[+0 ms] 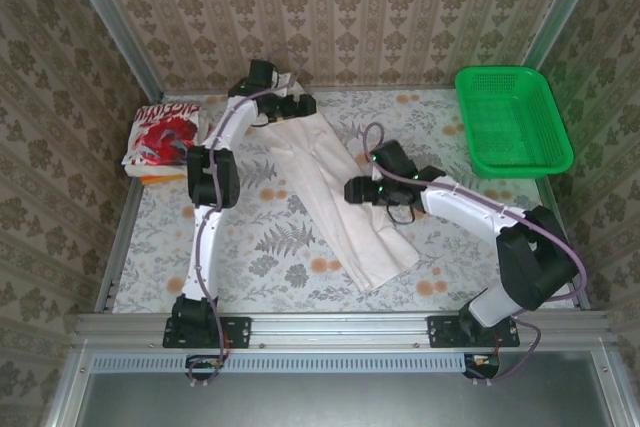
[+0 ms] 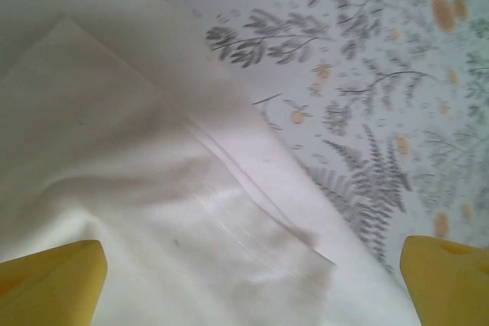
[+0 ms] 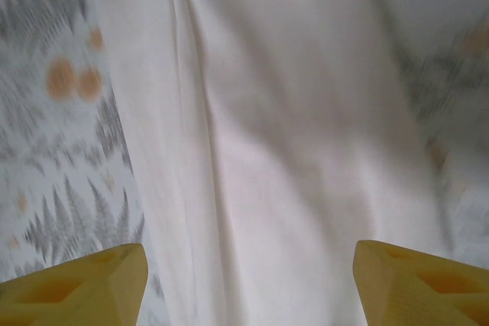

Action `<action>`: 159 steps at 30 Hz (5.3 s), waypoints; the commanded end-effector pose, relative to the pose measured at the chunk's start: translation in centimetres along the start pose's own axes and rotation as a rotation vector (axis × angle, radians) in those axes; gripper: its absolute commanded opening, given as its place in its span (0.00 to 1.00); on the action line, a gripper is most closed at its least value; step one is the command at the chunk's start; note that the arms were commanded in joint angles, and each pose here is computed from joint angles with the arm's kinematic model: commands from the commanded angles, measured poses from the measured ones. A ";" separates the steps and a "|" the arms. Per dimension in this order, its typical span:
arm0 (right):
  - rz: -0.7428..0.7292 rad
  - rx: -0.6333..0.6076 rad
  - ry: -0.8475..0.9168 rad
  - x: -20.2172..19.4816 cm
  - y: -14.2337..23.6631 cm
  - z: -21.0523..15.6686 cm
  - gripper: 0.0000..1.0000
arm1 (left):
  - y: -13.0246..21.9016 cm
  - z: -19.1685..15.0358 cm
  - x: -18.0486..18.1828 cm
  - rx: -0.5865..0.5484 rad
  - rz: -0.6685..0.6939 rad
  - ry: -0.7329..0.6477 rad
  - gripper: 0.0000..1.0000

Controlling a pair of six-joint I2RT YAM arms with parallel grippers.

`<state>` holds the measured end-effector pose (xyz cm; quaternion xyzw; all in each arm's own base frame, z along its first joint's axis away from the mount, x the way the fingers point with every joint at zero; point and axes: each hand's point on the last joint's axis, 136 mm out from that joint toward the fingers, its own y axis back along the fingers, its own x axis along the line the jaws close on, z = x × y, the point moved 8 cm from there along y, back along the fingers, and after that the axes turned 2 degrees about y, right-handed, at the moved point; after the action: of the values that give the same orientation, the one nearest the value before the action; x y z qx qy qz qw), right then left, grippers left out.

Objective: Fold and stack the t-shirts

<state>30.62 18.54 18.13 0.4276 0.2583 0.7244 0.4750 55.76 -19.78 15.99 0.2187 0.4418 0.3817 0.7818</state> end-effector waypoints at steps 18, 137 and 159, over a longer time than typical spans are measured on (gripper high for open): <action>0.196 -0.057 0.060 3.3 -16.5 16.9 0.46 | 21.3 -18.6 -6.2 -0.282 0.268 0.010 1.00; 0.145 0.455 1.576 1.4 5.9 -14.3 0.00 | 21.2 -30.7 -11.0 -0.056 -0.254 -1.160 1.00; -0.012 0.216 1.590 -0.5 -0.1 5.4 0.00 | 20.7 -30.9 -10.4 -0.060 -0.236 -1.160 1.00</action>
<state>33.84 17.36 19.77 -0.1470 0.6094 0.7701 0.1179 17.70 -15.19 19.64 0.3225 -0.0365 0.1260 0.9374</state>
